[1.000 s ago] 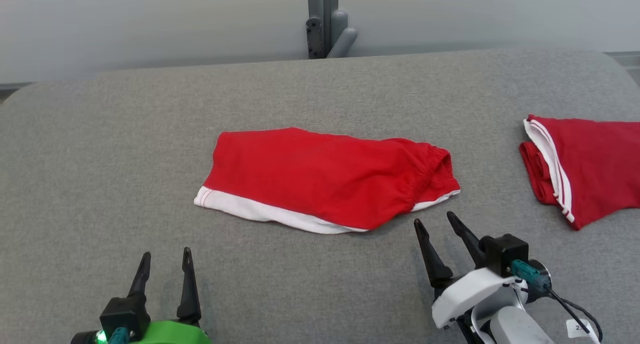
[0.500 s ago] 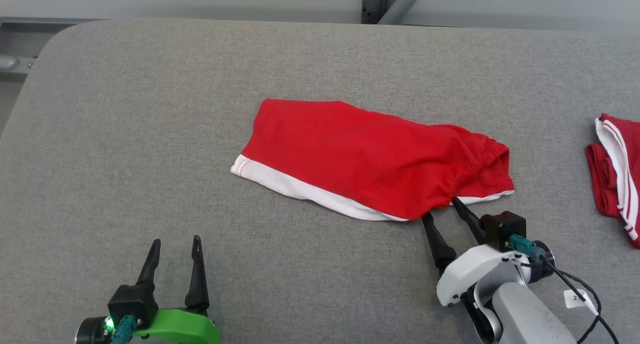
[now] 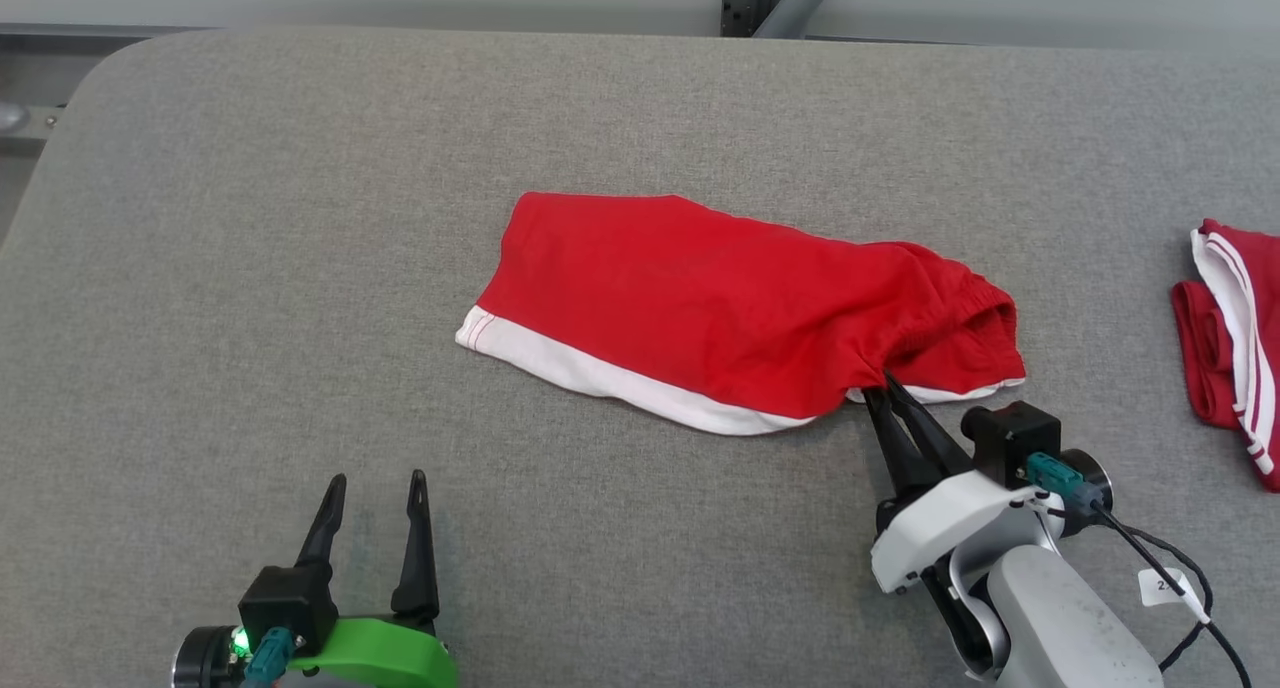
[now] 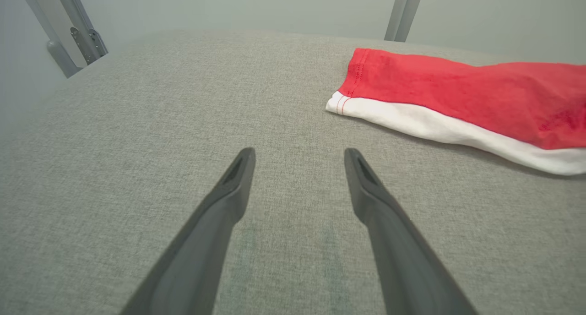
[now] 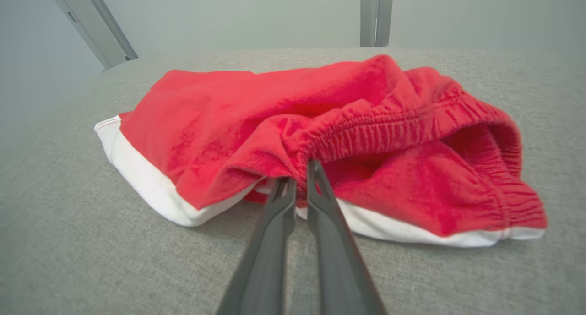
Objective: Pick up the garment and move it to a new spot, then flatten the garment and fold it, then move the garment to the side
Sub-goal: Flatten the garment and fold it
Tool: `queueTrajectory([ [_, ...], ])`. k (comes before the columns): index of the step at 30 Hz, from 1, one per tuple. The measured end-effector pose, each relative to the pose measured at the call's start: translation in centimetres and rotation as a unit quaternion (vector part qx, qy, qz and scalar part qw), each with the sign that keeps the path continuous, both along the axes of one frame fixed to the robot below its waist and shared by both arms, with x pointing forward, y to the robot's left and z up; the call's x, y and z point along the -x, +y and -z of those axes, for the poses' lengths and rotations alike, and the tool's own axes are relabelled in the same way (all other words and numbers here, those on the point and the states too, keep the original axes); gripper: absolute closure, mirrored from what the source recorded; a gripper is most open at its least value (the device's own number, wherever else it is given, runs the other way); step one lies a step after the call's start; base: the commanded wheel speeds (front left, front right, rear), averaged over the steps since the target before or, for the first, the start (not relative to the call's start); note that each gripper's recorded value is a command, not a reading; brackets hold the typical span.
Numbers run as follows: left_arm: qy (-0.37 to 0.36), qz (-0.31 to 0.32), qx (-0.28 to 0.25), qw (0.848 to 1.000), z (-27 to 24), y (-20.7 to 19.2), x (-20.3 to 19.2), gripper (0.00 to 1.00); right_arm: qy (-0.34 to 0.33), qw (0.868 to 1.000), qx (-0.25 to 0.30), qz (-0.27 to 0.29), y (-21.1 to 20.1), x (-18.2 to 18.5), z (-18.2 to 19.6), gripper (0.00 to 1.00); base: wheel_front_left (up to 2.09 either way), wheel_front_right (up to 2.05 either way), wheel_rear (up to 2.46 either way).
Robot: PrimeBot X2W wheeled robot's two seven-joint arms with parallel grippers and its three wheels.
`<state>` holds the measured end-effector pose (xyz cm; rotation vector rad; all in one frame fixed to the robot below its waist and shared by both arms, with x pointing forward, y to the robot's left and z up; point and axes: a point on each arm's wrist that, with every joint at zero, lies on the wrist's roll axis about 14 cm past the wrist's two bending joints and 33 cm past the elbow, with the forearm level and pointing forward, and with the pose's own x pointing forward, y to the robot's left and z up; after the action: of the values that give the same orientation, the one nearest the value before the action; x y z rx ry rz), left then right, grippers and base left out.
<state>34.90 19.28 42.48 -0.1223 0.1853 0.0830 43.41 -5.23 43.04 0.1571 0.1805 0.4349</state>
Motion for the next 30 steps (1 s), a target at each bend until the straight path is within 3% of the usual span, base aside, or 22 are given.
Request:
queueTrajectory([
  [14, -0.008, 0.027, 0.014, 1.0, -0.4, -2.0, 0.7, 0.0, -0.078, 0.997, 0.008, 0.003, -2.0, 2.3, -4.9, 1.0, 0.0, 0.0, 0.0],
  [21, -0.01, 0.05, 0.02, 0.998, -0.5, -3.5, 0.5, 0.0, -0.048, 0.998, 0.033, -0.002, -4.0, 4.9, -3.3, 1.0, 0.0, 0.0, 0.0],
  [25, -0.003, 0.059, 0.023, 0.998, -0.1, -4.1, 0.4, 0.0, -0.036, 0.999, 0.036, -0.003, -4.6, 4.5, -3.2, 1.0, 0.0, 0.0, 0.0],
  [30, -0.002, 0.067, 0.026, 0.997, 0.0, -4.6, -0.3, 0.0, -0.036, 0.998, 0.056, -0.013, -4.3, 1.4, -3.7, 1.0, 0.0, 0.0, 0.0],
])
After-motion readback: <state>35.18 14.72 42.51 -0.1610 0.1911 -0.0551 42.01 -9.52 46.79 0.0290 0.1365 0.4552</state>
